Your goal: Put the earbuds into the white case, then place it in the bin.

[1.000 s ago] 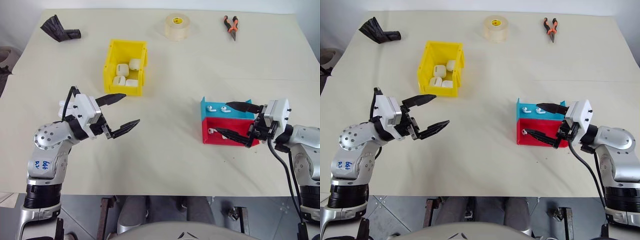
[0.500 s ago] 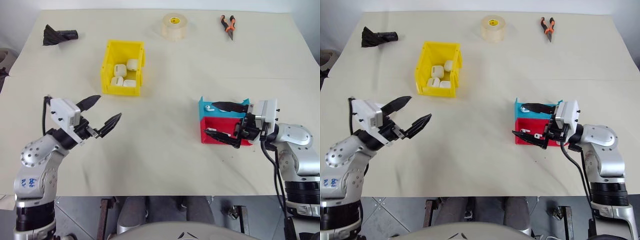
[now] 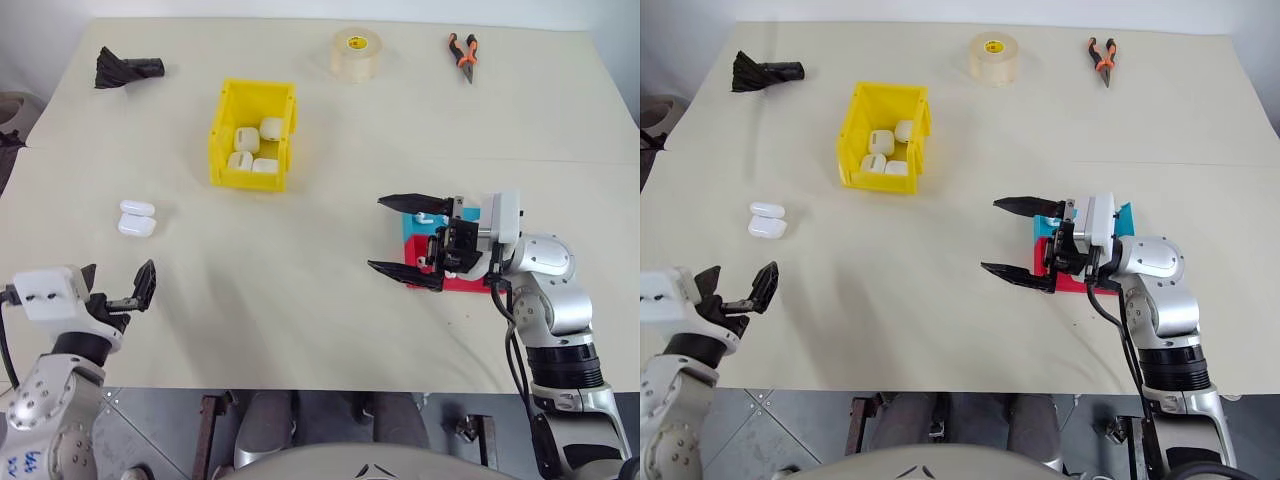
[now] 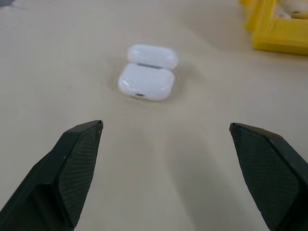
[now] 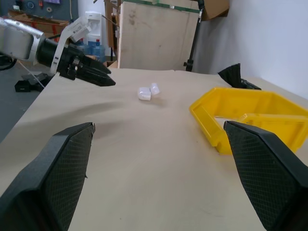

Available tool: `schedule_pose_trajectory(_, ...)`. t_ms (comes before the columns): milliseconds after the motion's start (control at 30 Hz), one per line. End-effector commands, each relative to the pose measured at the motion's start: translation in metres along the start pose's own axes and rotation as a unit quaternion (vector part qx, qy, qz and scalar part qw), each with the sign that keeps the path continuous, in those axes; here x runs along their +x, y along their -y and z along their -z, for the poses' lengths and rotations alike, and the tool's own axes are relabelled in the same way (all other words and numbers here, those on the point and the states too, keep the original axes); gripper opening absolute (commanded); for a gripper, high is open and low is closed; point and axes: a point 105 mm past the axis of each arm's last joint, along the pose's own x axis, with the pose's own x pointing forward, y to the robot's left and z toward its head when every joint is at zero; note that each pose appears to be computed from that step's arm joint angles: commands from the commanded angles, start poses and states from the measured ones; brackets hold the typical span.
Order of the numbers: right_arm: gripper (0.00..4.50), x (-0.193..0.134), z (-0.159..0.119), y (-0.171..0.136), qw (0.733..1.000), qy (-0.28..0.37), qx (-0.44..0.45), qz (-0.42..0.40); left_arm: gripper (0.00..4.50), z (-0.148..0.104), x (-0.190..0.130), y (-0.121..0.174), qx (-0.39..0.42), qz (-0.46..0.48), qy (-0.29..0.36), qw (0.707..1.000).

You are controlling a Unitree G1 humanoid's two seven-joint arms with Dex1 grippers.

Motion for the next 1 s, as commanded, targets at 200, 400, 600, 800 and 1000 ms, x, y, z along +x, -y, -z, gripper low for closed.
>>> schedule_pose_trajectory(200,4.50,-0.031,0.001,0.007,0.998,-0.051,-0.008,0.045,4.48,-0.028,0.043,-0.025,0.060,0.072,-0.117,0.989)
schedule_pose_trajectory(400,4.50,-0.037,0.001,0.005,0.996,-0.061,-0.002,0.064,4.48,-0.033,0.068,-0.037,0.047,0.089,-0.222,0.970)
schedule_pose_trajectory(600,4.50,-0.036,0.000,-0.001,0.996,-0.059,0.003,0.070,4.48,-0.030,0.079,-0.036,0.052,0.119,-0.281,0.951)
schedule_pose_trajectory(800,4.50,-0.037,-0.002,-0.004,0.995,-0.061,0.004,0.076,4.48,-0.029,0.091,-0.037,0.058,0.123,-0.289,0.948)
schedule_pose_trajectory(1000,4.50,-0.037,-0.003,-0.006,0.995,-0.060,0.005,0.083,4.48,-0.026,0.102,-0.038,0.060,0.127,-0.287,0.948)
